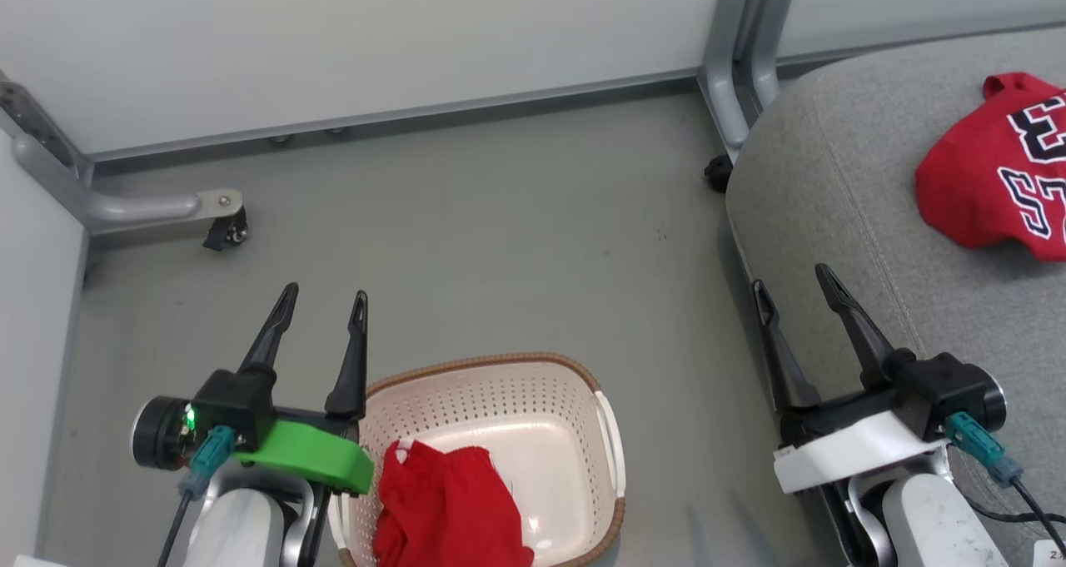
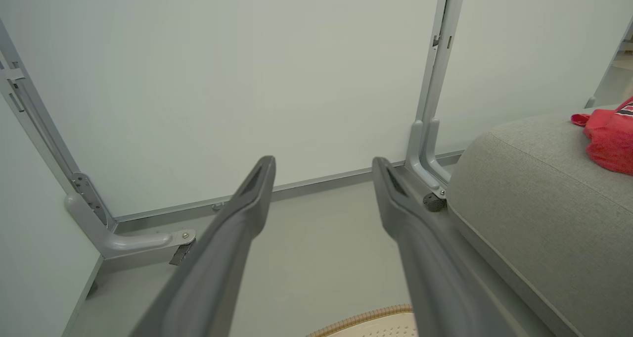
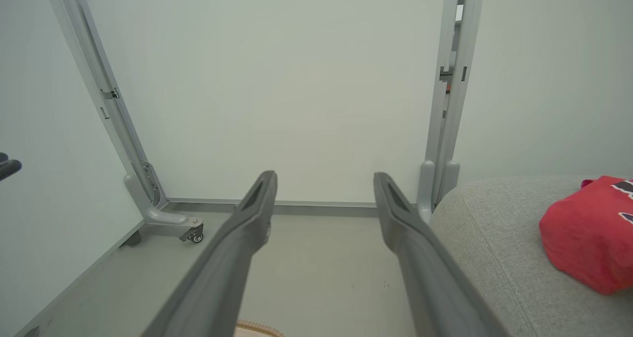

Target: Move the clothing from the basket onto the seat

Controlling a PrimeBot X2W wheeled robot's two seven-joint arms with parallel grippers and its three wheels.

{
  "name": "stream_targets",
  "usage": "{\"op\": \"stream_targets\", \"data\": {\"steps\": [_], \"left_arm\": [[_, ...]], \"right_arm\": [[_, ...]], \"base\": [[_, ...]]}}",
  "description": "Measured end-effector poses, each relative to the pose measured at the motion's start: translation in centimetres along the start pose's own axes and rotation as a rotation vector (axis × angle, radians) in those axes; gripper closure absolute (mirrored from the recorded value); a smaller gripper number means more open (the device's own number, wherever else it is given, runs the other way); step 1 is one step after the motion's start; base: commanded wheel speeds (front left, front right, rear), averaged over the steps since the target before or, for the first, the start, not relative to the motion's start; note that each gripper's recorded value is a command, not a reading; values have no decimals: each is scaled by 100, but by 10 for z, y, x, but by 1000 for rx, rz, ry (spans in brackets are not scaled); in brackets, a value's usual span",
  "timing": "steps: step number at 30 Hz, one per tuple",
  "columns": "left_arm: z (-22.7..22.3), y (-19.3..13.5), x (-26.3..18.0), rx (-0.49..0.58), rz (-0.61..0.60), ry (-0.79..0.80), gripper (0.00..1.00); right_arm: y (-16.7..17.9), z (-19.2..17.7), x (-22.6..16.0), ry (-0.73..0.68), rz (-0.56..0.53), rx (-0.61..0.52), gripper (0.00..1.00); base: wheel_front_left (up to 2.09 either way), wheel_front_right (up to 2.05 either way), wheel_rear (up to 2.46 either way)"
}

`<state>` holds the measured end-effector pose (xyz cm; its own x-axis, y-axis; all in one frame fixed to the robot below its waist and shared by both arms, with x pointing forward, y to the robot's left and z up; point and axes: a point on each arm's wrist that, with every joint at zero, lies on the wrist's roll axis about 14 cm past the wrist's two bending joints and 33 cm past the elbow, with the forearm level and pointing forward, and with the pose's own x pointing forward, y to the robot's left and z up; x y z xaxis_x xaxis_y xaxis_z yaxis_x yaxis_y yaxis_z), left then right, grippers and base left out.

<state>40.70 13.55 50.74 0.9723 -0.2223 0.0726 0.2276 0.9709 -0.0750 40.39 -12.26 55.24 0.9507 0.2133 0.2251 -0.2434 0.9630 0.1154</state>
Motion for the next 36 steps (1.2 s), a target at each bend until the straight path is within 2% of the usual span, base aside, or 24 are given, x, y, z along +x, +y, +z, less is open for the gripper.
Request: {"op": "stream_targets", "data": {"steps": [8,17,29,36], "left_arm": [[-45,-22,36,33,-138,124,0],[-130,-38,54,68,-282,347,0],[-244,-58,36,78,-440,648,0],[-296,-57,20,79,-478,797,0]], "right_arm": [[-14,-8,19,-1,-18,-15,0],[-36,-28,39,19,-53,-32,0],[-64,-73,51,98,-99,-47,0],[-77,-94,54,131,-120,-58,0]], "base": [[0,0,0],[0,0,0],[0,0,0],[0,0,0]]}}
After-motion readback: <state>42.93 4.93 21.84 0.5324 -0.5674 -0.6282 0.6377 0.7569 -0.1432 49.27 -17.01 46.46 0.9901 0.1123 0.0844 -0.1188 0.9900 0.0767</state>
